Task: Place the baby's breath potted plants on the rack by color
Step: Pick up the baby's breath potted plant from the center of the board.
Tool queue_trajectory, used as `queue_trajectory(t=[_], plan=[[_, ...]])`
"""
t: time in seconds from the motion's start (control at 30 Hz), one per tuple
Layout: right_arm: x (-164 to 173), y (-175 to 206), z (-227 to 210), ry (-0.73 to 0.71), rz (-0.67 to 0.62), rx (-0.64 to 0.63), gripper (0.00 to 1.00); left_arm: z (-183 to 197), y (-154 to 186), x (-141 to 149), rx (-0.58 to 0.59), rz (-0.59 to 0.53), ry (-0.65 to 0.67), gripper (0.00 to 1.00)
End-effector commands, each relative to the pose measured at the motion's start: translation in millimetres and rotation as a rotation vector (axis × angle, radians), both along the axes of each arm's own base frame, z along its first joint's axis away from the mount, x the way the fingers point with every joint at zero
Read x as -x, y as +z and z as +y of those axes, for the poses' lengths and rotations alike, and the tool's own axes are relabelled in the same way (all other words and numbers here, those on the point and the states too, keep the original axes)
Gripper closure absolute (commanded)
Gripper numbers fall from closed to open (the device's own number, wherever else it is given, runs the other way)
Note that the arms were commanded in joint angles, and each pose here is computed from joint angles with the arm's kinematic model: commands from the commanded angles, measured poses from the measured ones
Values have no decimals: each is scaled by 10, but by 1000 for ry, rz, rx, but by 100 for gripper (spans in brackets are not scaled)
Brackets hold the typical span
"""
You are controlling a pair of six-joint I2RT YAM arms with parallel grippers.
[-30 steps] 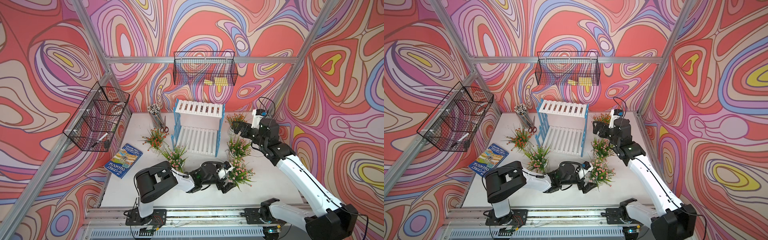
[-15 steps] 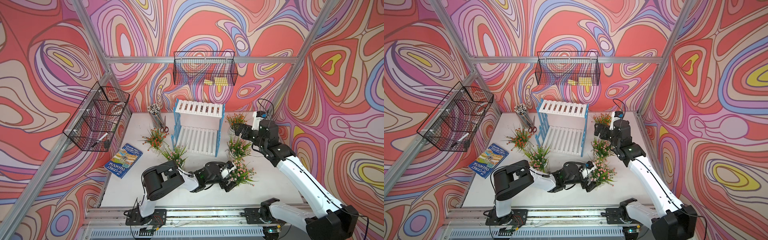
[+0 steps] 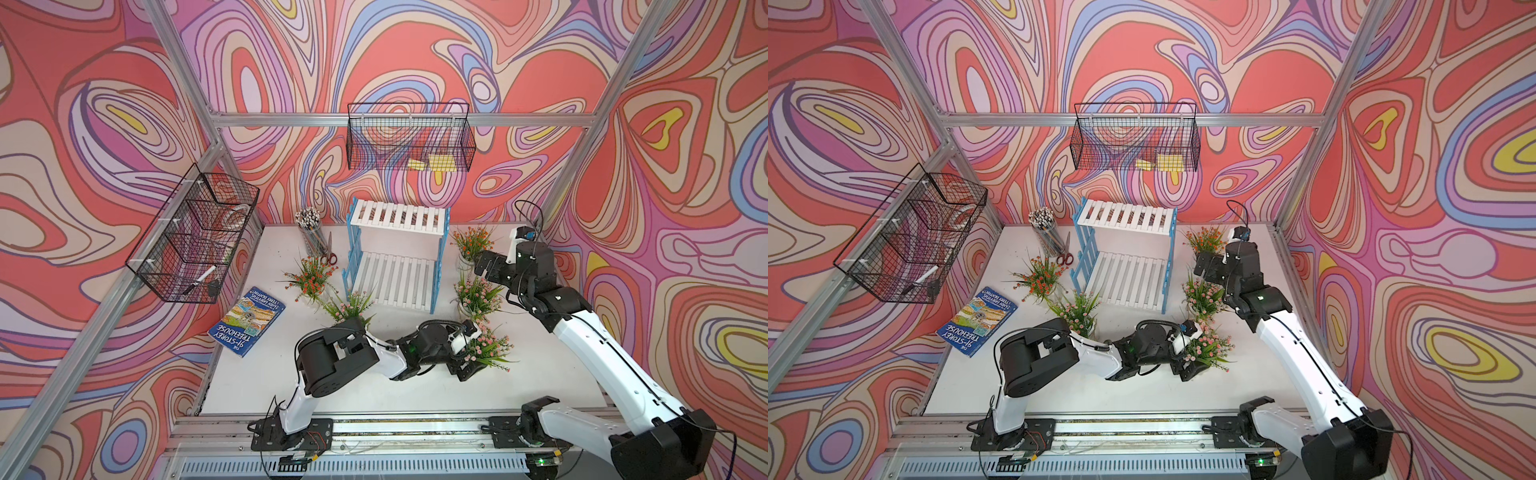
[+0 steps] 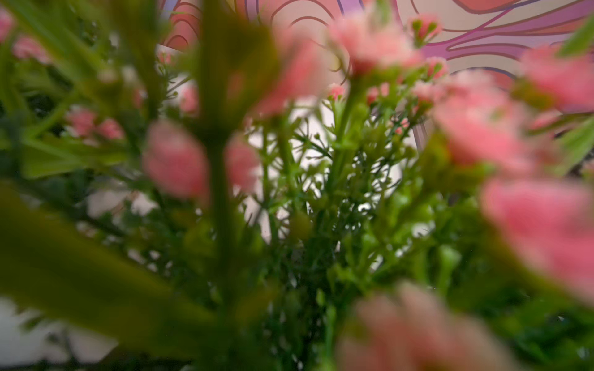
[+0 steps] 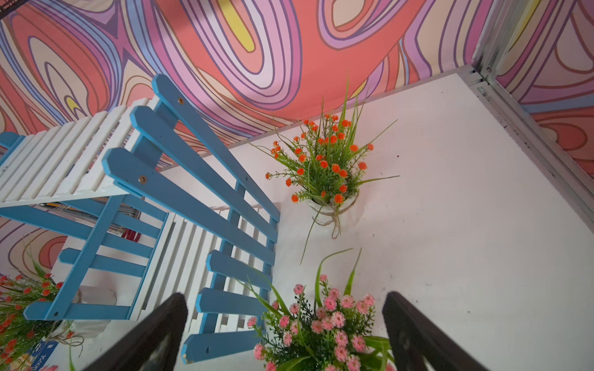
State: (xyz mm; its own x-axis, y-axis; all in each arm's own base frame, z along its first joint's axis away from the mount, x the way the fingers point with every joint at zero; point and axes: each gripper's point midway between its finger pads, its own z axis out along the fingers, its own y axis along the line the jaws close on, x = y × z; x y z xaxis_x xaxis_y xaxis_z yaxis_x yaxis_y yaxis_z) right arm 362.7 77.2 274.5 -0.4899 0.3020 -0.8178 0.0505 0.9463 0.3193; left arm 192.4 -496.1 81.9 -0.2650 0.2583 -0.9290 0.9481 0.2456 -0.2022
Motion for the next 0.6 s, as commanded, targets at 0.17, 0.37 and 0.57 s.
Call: queue_trajectory(t=[0.17,0.37,0.57], plan=[[13,96,-24,-6,-25,-8,2,-165,-52,-8,-12,-12,-26,0],[23,95,-25,-1,-28,-2,2,-238,-139,-65,-33,-7,-14,0],[39,96,-15,7,-37,-6,2,-294,-118,-149,-13,-20,20,4]])
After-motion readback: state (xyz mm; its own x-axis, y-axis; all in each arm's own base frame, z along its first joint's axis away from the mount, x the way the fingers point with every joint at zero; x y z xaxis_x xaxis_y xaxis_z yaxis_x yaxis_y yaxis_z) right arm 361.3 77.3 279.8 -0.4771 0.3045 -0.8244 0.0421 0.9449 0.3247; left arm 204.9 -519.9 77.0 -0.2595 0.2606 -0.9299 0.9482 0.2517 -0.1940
